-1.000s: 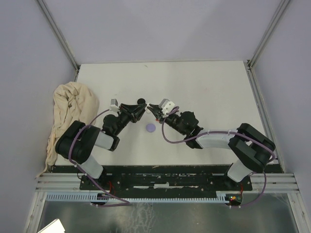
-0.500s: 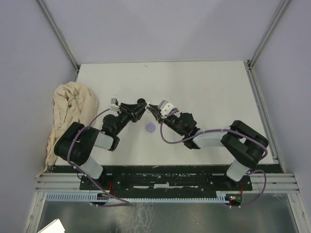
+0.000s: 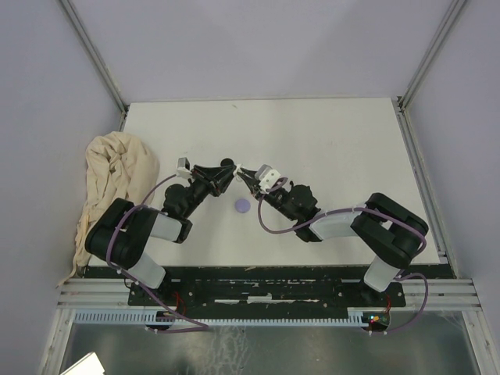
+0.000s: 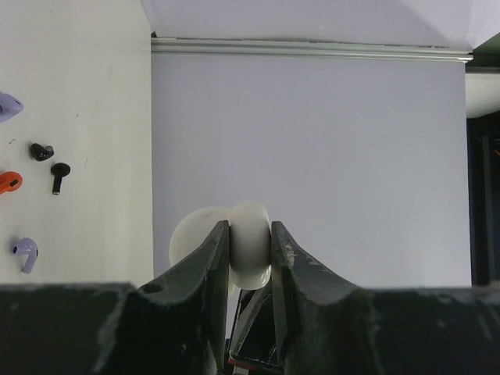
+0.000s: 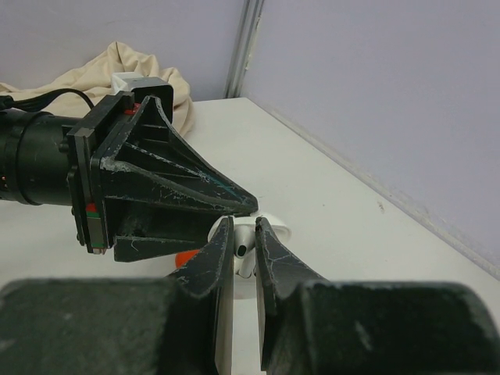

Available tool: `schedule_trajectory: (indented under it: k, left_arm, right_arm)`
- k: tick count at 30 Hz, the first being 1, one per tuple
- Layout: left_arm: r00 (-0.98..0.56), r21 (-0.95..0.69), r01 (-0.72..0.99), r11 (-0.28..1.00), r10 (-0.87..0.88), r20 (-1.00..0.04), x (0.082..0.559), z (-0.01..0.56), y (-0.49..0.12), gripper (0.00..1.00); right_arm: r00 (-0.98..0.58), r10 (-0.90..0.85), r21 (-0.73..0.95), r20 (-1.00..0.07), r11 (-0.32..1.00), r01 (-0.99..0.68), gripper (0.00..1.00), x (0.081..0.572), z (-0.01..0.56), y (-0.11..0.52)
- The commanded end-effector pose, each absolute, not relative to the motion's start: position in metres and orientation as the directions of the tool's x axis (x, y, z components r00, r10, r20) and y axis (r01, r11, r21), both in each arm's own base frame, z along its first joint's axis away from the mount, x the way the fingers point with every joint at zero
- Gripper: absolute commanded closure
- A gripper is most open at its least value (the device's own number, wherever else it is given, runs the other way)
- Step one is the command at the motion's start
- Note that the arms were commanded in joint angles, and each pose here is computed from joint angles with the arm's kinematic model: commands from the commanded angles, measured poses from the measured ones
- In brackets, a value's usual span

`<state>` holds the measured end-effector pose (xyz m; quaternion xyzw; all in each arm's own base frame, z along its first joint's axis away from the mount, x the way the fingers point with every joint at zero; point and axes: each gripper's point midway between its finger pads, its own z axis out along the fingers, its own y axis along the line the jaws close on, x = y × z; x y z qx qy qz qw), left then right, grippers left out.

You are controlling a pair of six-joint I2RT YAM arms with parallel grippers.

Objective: Insert the wireless bluetooth earbuds into the charging case
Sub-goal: Place the earbud in the charging case.

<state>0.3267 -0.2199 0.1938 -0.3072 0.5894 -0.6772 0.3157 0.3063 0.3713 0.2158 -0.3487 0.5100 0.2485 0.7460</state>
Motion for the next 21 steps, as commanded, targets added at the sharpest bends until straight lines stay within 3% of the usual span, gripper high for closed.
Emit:
schedule_trajectory:
  k: [1,21]
  left_arm:
    - [-0.611,-0.980,0.109,-0.169,-0.789,0.068,0.323,0.219,-0.217,0.97]
    - [-0.584,-0.976,0.081,-0.202,-0.803,0.118,0.331,0.221,-0.213,0.97]
  right_arm:
    - [0.391,0.040,-0.275,-0.919,0.645,-0.713,0.99,0.303,0.223,0.370]
    - [0.446,-0.013,-0.334,-0.895,0.683,-0.649,0.99,0.300,0.211,0.373]
